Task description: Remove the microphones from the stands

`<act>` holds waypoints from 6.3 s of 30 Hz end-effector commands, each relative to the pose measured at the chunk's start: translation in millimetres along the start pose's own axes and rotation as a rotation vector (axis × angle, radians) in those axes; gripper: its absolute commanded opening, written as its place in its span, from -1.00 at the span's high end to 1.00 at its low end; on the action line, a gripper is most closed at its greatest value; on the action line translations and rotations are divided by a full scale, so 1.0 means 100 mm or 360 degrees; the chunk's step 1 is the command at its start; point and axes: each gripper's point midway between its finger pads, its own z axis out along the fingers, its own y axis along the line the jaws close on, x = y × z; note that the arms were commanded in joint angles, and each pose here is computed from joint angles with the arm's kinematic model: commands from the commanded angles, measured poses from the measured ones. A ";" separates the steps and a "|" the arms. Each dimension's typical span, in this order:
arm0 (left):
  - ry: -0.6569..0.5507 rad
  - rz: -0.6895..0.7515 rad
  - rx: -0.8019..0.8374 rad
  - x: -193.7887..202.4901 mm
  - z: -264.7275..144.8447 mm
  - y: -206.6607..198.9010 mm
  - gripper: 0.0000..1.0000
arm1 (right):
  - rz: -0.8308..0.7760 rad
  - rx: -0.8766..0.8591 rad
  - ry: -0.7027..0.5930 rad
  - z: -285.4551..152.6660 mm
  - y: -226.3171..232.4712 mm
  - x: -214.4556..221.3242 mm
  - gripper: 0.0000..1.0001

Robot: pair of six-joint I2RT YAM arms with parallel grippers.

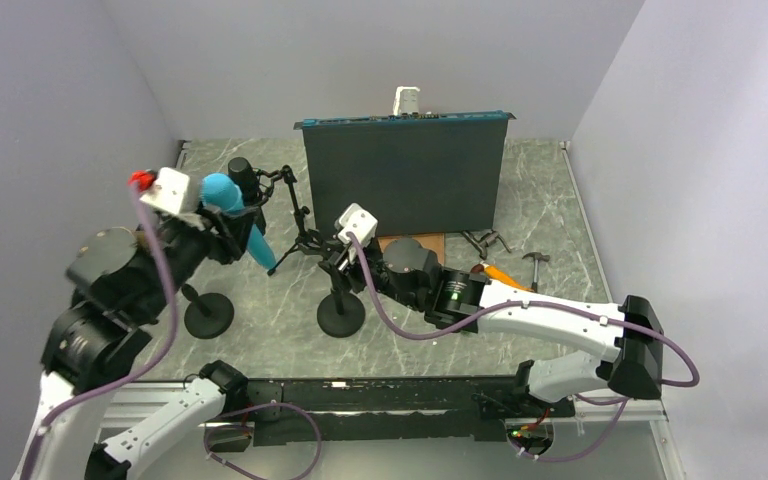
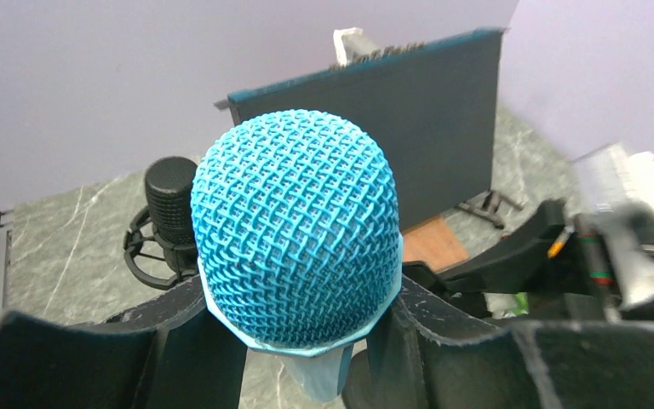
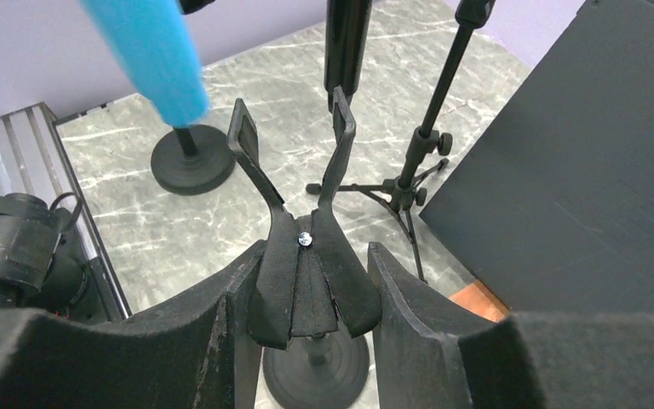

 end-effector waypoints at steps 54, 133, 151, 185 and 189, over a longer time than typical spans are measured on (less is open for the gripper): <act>0.0009 -0.1066 0.1142 -0.02 0.02 -1.33 0.06 | 0.0720 -0.0370 -0.0351 -0.93 0.27 -0.90 1.00; -0.0010 -0.0683 0.0391 0.32 -0.85 -0.48 -0.99 | 0.1558 0.2500 0.0483 -2.06 -5.01 2.98 0.39; 0.0019 -0.0699 0.0397 0.35 -0.81 -0.50 -0.99 | 0.1434 0.2373 0.0466 -2.11 -4.88 2.67 -0.60; 0.0218 -0.0743 0.0626 0.53 -0.27 -0.84 -0.97 | 0.1016 -0.0409 -0.0002 -0.76 -0.87 -0.19 -1.00; 0.0220 -0.0763 0.0606 0.56 -0.27 -0.82 -0.97 | 0.0968 -0.0654 -0.0017 -0.60 -0.46 -0.38 -1.00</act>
